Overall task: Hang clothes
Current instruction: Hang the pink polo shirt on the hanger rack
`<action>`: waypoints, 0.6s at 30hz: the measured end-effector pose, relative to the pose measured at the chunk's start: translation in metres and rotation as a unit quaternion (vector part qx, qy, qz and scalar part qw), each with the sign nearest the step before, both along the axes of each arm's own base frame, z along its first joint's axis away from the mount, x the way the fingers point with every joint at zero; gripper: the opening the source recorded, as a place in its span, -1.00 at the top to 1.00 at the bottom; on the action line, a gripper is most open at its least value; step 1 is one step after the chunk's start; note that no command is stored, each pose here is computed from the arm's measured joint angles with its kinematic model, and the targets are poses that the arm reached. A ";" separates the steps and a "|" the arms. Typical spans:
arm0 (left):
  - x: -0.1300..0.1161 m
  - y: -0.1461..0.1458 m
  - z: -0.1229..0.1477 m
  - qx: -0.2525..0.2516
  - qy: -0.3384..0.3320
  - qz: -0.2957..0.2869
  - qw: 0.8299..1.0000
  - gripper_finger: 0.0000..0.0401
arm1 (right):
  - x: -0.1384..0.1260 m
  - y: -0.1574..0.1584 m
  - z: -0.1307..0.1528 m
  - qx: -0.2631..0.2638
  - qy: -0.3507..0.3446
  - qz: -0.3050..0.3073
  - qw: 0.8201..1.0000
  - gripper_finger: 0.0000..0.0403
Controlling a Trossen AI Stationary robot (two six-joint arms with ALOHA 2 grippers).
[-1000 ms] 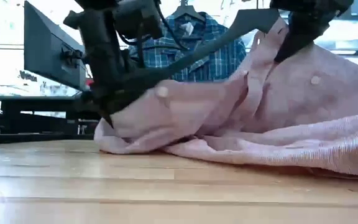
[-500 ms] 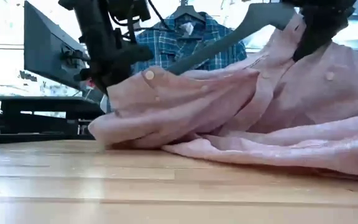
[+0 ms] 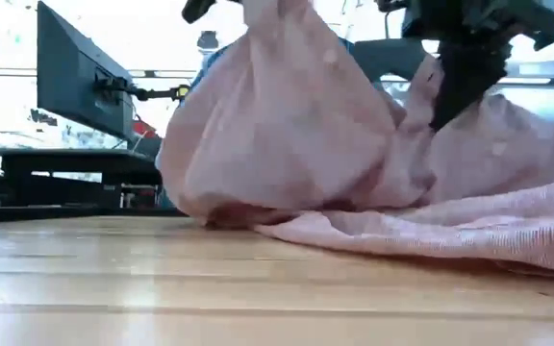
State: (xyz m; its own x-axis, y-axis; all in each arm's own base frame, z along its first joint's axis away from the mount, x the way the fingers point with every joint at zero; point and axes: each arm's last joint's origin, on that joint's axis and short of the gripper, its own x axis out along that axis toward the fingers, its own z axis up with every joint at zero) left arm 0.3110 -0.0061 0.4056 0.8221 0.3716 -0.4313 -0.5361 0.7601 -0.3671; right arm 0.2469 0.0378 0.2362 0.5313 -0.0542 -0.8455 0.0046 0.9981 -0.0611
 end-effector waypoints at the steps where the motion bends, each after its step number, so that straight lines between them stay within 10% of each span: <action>1: 0.003 0.000 0.007 0.008 -0.007 -0.004 1.000 1.00 | 0.004 -0.003 -0.003 0.004 0.002 -0.002 1.000 0.91; 18: 0.028 -0.033 0.041 0.061 0.019 -0.036 0.997 1.00 | 0.028 -0.042 -0.009 0.010 -0.061 -0.133 0.989 0.91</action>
